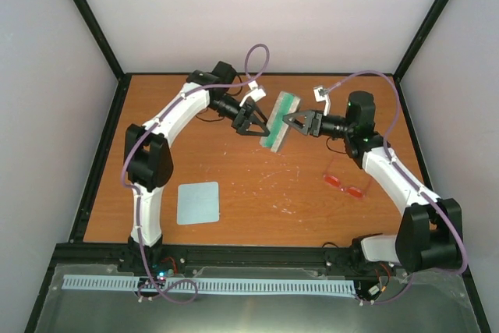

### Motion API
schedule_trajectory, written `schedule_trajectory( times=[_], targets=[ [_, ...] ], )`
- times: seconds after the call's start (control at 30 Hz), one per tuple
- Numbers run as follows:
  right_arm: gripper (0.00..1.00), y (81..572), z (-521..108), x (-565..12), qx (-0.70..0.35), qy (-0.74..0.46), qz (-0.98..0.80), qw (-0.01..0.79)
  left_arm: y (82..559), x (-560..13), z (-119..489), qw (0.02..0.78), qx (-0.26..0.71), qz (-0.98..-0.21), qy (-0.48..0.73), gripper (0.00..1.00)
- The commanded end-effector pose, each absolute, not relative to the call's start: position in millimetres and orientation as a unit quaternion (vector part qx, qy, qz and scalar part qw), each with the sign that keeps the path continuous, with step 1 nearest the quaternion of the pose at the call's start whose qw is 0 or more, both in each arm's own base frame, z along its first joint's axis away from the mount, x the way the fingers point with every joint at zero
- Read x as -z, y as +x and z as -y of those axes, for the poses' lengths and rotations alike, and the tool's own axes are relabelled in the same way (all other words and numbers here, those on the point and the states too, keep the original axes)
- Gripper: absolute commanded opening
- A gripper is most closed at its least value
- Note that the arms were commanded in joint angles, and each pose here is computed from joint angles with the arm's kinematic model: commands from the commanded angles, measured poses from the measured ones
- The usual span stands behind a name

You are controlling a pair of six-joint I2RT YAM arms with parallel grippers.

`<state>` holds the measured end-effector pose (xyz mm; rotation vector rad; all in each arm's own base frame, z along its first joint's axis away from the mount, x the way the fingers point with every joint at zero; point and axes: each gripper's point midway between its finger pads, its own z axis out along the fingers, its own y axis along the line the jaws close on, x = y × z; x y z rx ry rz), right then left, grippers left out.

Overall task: Organize the sunglasses
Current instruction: Open the sunglasses case.

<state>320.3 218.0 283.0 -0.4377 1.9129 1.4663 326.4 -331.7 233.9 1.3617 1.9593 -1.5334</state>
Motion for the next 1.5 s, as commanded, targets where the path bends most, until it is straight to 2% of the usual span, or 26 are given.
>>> schedule_trajectory(
  times=[0.0,0.3,0.47,0.7,0.8,0.83,0.9,0.93,1.03,1.1,1.13,1.17,1.2,1.3,1.4,1.43,1.47],
  targets=[
    [0.09,281,-228,-325,-0.6,-0.247,-0.688,0.326,362,-220,313,0.202,0.471,-0.706,0.489,0.99],
    [0.09,285,-225,-322,-0.585,-0.237,-0.699,0.336,369,-230,310,0.219,0.467,-0.706,0.486,0.99],
    [0.09,301,-221,-321,-0.564,-0.216,-0.701,0.379,351,-259,310,0.221,0.52,-0.671,0.48,0.99],
    [0.09,318,-222,-332,-0.571,-0.2,-0.686,0.403,325,-253,312,0.183,0.555,-0.66,0.472,0.97],
    [0.1,320,-223,-333,-0.571,-0.204,-0.687,0.399,318,-252,317,0.177,0.559,-0.657,0.474,0.87],
    [0.1,321,-223,-333,-0.571,-0.204,-0.688,0.399,319,-252,318,0.177,0.56,-0.657,0.473,0.8],
    [0.1,321,-223,-333,-0.571,-0.204,-0.688,0.398,321,-255,321,0.179,0.561,-0.658,0.47,0.58],
    [0.1,321,-224,-332,-0.571,-0.204,-0.689,0.397,322,-256,322,0.18,0.562,-0.657,0.47,0.51],
    [0.1,320,-224,-332,-0.572,-0.206,-0.689,0.394,322,-258,327,0.182,0.559,-0.656,0.473,0.45],
    [0.1,320,-224,-331,-0.572,-0.205,-0.69,0.394,322,-260,330,0.184,0.558,-0.655,0.475,0.33],
    [0.1,320,-224,-332,-0.571,-0.205,-0.69,0.394,322,-259,331,0.184,0.558,-0.655,0.475,0.21],
    [0.11,320,-224,-332,-0.571,-0.205,-0.69,0.395,322,-260,332,0.183,0.559,-0.655,0.475,0.05],
    [0.11,320,-224,-332,-0.571,-0.205,-0.69,0.395,322,-259,332,0.183,0.559,-0.655,0.475,0.01],
    [0.13,321,-223,-332,-0.566,-0.204,-0.693,0.398,322,-262,332,0.186,0.555,-0.655,0.479,0.0],
    [0.23,322,-222,-328,-0.561,-0.199,-0.699,0.397,324,-265,332,0.192,0.542,-0.66,0.483,0.0],
    [0.32,323,-222,-325,-0.558,-0.197,-0.702,0.395,326,-266,331,0.195,0.535,-0.664,0.485,0.01],
    [0.49,324,-221,-322,-0.553,-0.194,-0.707,0.395,328,-268,331,0.199,0.526,-0.668,0.488,0.01]
  ],
)
